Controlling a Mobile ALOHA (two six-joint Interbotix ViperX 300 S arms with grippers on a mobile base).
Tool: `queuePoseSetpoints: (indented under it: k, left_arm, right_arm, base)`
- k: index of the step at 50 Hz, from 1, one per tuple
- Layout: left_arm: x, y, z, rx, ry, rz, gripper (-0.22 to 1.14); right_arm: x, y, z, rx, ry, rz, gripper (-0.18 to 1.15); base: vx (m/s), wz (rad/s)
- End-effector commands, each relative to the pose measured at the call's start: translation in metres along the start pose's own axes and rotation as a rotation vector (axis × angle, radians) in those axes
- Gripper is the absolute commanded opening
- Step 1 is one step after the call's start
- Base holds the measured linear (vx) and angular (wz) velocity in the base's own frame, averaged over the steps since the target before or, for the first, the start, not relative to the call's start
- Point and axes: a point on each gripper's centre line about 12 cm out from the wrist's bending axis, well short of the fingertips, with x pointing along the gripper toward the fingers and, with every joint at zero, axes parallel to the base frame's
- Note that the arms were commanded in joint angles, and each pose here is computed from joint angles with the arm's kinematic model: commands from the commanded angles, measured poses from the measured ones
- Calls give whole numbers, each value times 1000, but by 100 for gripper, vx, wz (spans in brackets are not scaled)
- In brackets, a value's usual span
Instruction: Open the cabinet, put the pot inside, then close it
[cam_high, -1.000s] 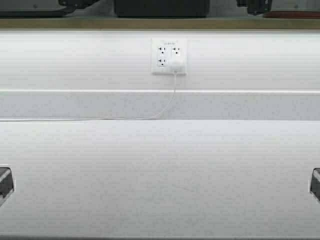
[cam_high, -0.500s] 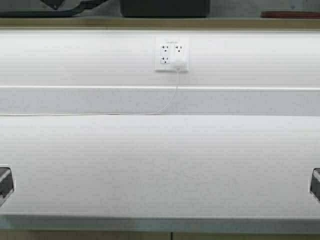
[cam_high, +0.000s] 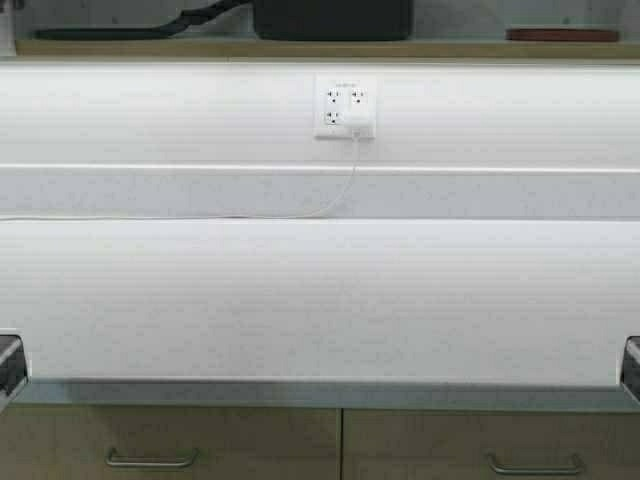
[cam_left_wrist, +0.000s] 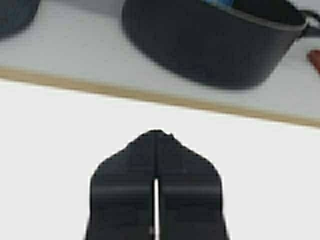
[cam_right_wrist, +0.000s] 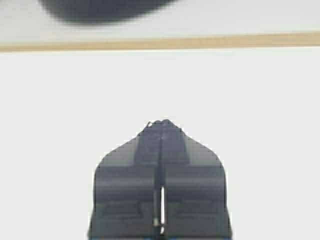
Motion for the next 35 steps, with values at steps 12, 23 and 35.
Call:
queuePoseSetpoints:
  k: [12,23,35]
  left_arm:
    - [-3,19,3,69,30,47,5]
    - [-4,31,2,114,54,79,5]
    - [-17,51,22,138,30,136,5]
  right_arm:
    - [-14,4,9,-66,-27,2,7]
    - [-14,3,15,-75,-35,-5,7]
    - [-28,-30,32,-51,-67,-122,7]
  base:
    - [-23,-9]
    - [-26,-7]
    - [-22,4]
